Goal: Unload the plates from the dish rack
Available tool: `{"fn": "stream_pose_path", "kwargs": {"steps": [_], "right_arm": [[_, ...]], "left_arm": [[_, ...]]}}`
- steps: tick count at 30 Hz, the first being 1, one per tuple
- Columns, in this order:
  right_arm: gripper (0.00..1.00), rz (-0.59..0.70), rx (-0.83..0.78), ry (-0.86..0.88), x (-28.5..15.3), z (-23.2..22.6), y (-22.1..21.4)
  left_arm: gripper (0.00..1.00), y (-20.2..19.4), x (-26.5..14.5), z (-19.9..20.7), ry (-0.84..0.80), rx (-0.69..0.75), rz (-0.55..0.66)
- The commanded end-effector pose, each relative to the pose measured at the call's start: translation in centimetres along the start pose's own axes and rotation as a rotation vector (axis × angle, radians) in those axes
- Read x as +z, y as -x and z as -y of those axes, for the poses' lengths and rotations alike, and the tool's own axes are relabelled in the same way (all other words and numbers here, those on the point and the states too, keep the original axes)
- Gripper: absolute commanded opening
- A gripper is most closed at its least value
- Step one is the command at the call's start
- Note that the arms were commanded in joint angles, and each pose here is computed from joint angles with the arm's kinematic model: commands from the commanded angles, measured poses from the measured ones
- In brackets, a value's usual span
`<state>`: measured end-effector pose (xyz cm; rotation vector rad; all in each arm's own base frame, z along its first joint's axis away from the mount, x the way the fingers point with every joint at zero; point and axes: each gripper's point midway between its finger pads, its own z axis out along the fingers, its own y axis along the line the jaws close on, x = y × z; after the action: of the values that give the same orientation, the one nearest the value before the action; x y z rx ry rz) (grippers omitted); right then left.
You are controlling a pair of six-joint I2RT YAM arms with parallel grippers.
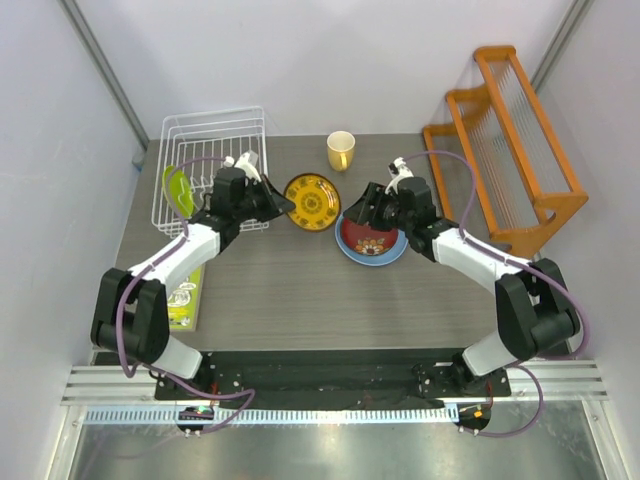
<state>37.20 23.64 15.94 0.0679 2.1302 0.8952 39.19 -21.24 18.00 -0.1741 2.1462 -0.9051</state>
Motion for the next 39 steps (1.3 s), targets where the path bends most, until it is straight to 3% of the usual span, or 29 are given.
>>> {"fn": "stream_pose_path", "kwargs": {"steps": [1,9,11,12,14,16,17,19,20,22,23,31,39], "right_arm": [[0.63,0.042,0.03,0.117,0.9,-2.4,0.9],[0.6,0.033,0.061,0.164,2.0,-2.5,0.2],[0.46,0.024,0.064,0.165,2.3,-2.4,-0.1],[0.26,0.027,0.063,0.166,2.3,-2.4,0.0],[0.01,0.035,0.063,0.164,2.1,-2.4,0.1],[0.01,0.036,0.055,0.145,1.9,-2.1,0.1],[0.01,0.063,0.044,0.121,1.5,-1.8,0.7],[0.01,0.071,0.038,0.068,1.0,-1.0,0.8],[0.01,0.106,0.027,0.04,0.4,-0.8,1.7],[0.01,0.107,0.028,-0.024,-0.2,0.8,1.8],[0.01,0.115,0.028,-0.043,-0.5,1.3,2.0],[0.01,0.146,0.103,-0.195,-4.5,8.4,3.6],[0.01,0.072,0.148,-0.218,-4.2,10.8,2.2]], "left_arm": [[0.0,1.2,-0.3,4.1,-0.217,-0.055,0.035],[0.0,-0.8,0.2,4.3,-0.292,-0.105,-0.019],[0.0,-1.0,0.3,4.1,-0.291,-0.108,-0.025],[0.0,-1.1,0.3,4.0,-0.288,-0.11,-0.026],[0.02,-1.1,0.3,3.9,-0.281,-0.109,-0.022],[0.19,-1.0,0.4,3.6,-0.264,-0.107,-0.014],[0.46,-1.0,0.4,3.4,-0.256,-0.105,-0.011],[0.56,-0.9,0.6,2.7,-0.214,-0.086,-0.006],[0.7,-0.9,0.6,2.2,-0.187,-0.082,-0.004],[0.78,-0.7,0.6,0.7,-0.095,-0.064,0.014],[0.95,-0.5,0.4,0.1,-0.063,-0.031,0.028],[0.99,2.6,-4.1,-4.2,0.256,0.135,0.178],[1.0,7.3,-12.2,-7.4,0.578,0.22,0.454]]}}
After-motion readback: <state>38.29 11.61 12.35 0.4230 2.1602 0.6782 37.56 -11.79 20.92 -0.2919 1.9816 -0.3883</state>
